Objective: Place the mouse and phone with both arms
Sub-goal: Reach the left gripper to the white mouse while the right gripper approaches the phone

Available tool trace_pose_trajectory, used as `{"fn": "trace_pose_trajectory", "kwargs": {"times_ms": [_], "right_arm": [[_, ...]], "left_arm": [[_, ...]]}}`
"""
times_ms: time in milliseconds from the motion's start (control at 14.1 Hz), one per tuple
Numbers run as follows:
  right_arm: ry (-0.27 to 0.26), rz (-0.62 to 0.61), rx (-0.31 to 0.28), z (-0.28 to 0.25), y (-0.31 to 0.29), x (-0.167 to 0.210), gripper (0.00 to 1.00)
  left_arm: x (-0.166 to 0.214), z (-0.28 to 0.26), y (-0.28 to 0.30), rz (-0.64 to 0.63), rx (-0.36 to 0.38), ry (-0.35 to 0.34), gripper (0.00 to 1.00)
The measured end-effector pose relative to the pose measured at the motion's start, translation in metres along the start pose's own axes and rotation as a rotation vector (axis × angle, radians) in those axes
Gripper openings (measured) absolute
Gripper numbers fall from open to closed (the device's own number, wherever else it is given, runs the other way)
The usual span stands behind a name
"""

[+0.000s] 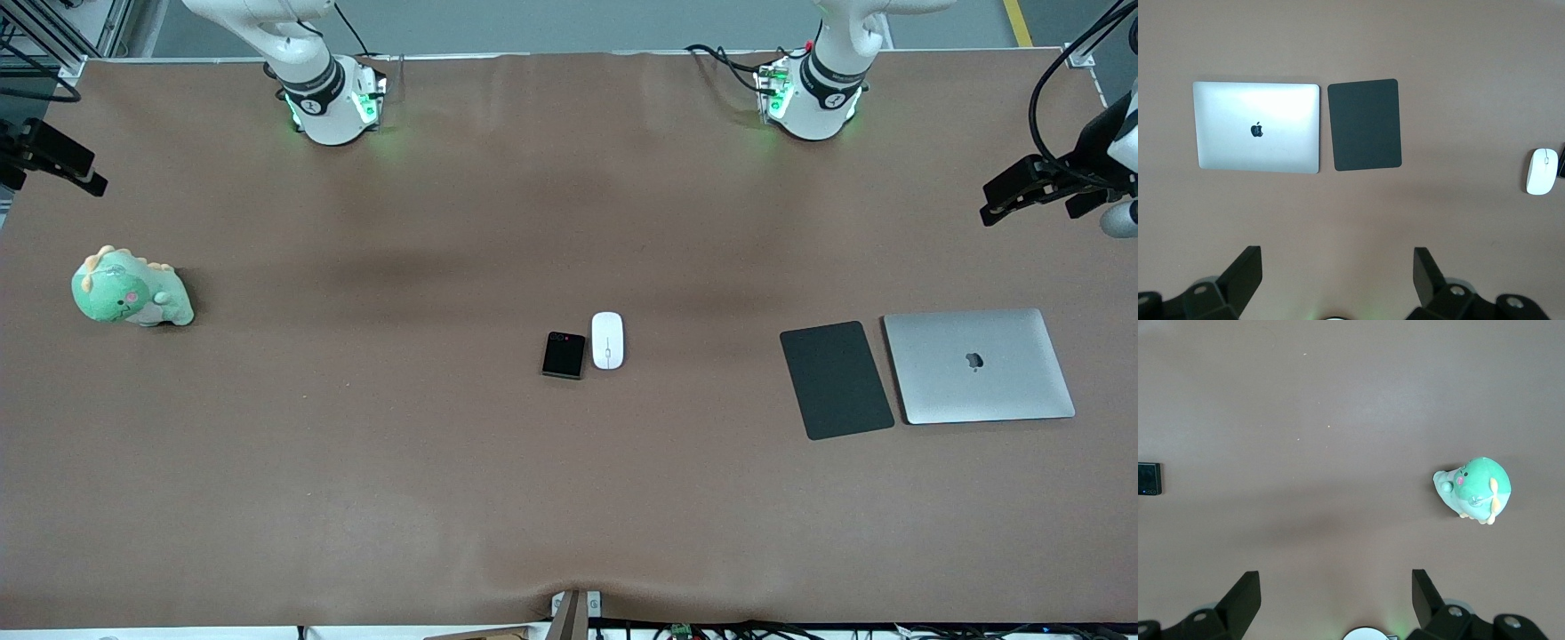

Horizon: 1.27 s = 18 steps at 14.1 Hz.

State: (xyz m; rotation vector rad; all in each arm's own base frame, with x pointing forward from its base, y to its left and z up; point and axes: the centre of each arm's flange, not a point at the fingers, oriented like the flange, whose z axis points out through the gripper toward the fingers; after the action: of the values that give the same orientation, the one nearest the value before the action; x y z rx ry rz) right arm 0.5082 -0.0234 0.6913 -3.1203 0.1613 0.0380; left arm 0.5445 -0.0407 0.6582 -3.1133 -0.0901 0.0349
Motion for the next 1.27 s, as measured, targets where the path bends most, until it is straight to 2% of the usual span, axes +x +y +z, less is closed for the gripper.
{"fn": "trace_pose_trajectory", "kwargs": {"times_ms": [354, 778, 848, 1061, 1273], "right_arm": [[0.005, -0.040, -0.001, -0.005, -0.020, -0.003, 1.00], [0.004, -0.046, -0.001, -0.003, -0.024, -0.001, 1.00], [0.012, -0.043, -0.001, 0.000, -0.022, 0.004, 1.00], [0.082, -0.039, 0.004, 0.007, -0.023, 0.026, 1.00], [0.114, -0.036, 0.005, 0.022, -0.024, 0.048, 1.00]], "left_arm": [[0.002, 0.003, 0.004, 0.007, -0.001, -0.005, 1.00], [0.001, 0.005, 0.030, 0.048, -0.048, -0.006, 1.00], [0.002, 0.007, 0.034, 0.055, -0.048, -0.010, 1.00], [0.009, 0.019, 0.045, 0.058, -0.048, -0.017, 1.00], [0.013, 0.027, 0.062, 0.052, -0.050, -0.018, 1.00]]}}
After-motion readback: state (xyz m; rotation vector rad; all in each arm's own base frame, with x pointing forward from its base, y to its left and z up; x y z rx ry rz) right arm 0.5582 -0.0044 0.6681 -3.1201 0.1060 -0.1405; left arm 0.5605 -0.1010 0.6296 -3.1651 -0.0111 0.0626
